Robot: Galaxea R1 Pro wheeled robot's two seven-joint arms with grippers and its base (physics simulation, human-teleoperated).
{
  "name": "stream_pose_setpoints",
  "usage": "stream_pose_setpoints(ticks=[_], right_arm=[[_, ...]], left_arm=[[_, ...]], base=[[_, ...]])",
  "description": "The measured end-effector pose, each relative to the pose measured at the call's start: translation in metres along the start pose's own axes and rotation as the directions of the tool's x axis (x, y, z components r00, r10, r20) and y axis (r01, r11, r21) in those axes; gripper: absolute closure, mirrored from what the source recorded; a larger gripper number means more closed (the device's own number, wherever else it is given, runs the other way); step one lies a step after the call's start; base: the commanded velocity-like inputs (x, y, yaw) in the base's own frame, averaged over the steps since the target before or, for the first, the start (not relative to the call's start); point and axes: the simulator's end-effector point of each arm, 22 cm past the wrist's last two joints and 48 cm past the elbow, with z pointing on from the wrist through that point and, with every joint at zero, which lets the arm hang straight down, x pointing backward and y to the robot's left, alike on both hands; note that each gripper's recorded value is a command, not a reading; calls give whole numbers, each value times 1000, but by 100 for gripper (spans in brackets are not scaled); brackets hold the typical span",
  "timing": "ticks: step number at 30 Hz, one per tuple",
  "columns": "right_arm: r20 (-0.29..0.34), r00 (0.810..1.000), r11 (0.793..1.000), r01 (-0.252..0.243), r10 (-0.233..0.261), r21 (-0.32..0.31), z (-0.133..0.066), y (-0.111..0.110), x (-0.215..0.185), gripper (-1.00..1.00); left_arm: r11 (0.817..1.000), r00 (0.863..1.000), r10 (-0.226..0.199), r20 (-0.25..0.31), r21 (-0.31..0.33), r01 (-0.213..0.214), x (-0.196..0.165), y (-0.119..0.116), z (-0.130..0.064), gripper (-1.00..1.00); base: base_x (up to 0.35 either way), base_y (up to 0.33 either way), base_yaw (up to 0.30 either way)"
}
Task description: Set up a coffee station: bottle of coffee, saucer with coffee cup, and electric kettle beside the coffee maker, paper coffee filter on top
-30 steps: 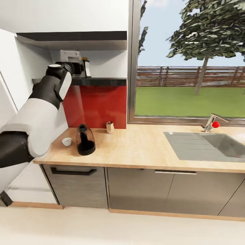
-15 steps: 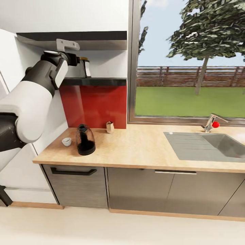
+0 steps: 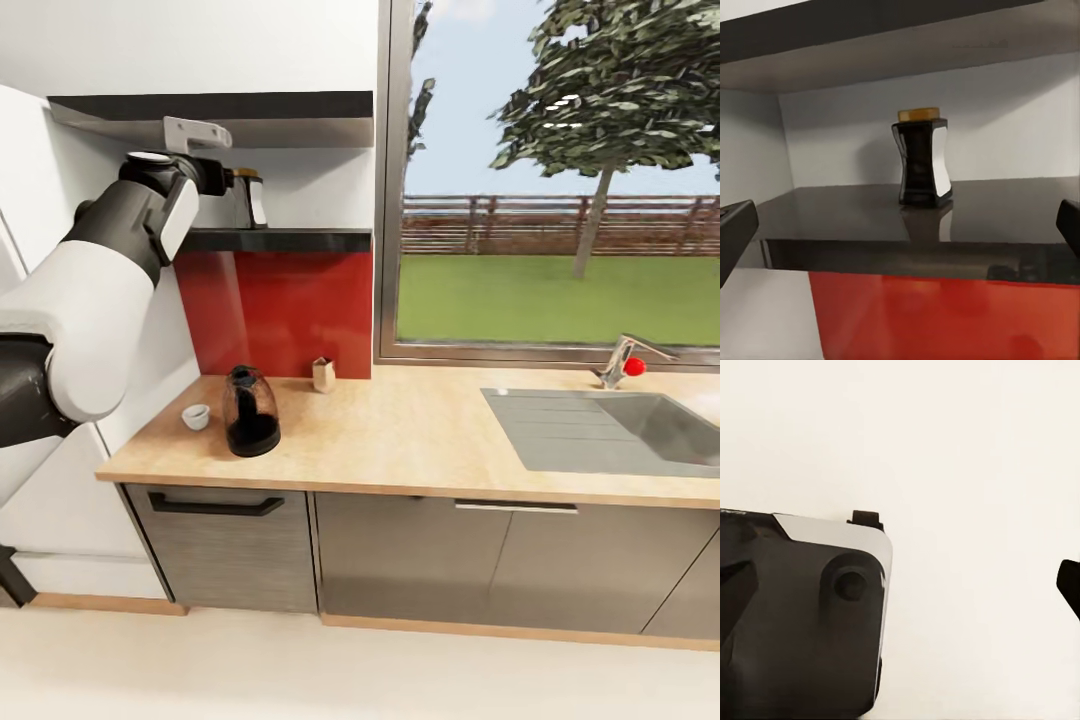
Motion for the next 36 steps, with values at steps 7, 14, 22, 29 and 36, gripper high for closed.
stream_pose_setpoints(ticks=[7, 14, 22, 29, 36], right_arm=[[-19, 1000, 1000, 2, -2, -1, 0, 1, 11, -100], [-36, 999, 1000, 3, -3, -2, -1, 3, 24, -100], [-43, 999, 1000, 4, -4, -4, -1, 4, 30, -100], [-54, 999, 1000, 5, -5, -5, -1, 5, 38, -100], [-68, 998, 1000, 6, -7, -7, -2, 6, 50, -100]], left_arm=[[999, 999, -48, 6, -4, 48, -4, 6, -1, -100], [998, 998, -59, 8, -3, 59, -5, 6, -1, -100], [998, 998, -61, 8, -5, 61, -5, 8, 0, -100], [998, 997, -61, 40, -3, 61, -11, 6, 0, -100], [998, 997, -66, 50, -2, 66, -14, 5, -1, -100]], base=[[298, 0, 0], [337, 25, 0], [300, 194, 0], [77, 59, 0], [224, 1, 0]])
